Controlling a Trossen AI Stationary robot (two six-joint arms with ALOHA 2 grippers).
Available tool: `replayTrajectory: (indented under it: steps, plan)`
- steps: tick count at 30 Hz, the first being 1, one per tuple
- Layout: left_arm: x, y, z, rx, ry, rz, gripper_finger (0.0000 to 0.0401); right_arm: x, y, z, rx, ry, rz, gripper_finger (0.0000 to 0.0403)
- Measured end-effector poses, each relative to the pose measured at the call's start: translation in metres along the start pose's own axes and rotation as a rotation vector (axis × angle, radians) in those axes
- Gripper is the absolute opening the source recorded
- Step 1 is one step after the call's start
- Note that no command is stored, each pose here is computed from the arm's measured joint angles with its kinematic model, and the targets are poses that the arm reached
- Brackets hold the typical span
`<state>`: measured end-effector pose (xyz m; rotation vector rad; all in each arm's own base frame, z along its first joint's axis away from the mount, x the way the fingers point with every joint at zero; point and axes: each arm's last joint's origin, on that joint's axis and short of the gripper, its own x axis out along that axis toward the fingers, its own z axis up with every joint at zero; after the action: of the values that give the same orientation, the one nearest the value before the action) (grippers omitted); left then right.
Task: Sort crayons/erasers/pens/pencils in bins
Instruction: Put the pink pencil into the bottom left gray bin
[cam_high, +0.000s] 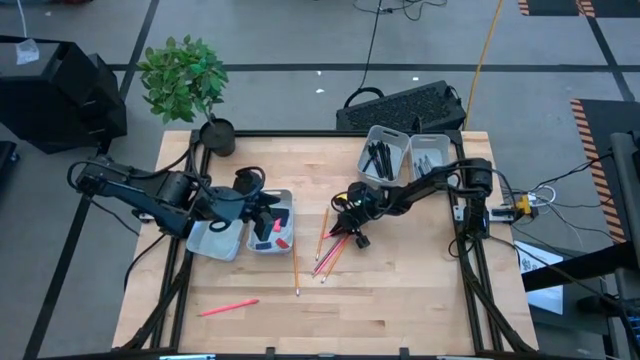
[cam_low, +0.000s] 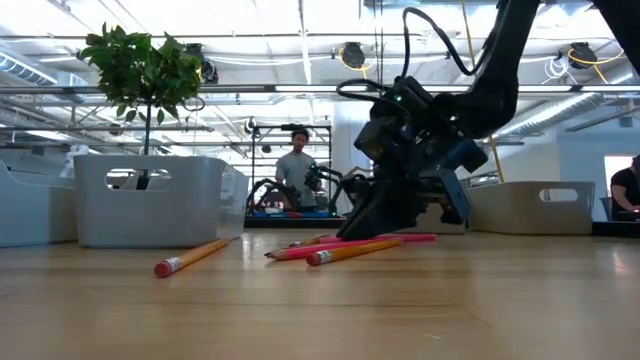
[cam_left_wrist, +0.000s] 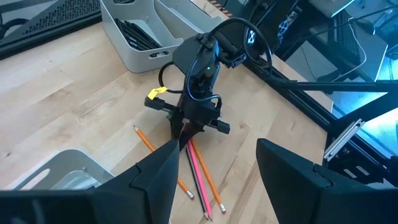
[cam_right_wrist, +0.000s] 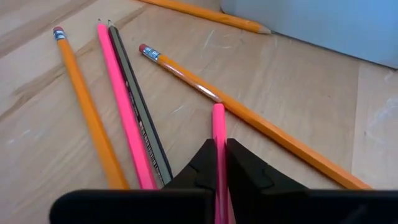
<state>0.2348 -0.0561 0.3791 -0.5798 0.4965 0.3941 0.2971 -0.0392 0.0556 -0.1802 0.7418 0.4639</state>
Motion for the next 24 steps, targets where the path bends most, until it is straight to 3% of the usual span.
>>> replayTrajectory:
  steps: [15, 24]
  plan:
    - [0.0, 0.0, 0.0, 0.015, -0.005, 0.005, 0.0216, -0.03, 0.004, 0.033, -0.053, -0.076, -0.059, 0.0013]
    - [0.004, -0.001, -0.001, -0.043, 0.002, 0.013, 0.0216, -0.046, 0.004, 0.049, -0.1, -0.116, -0.111, 0.0013]
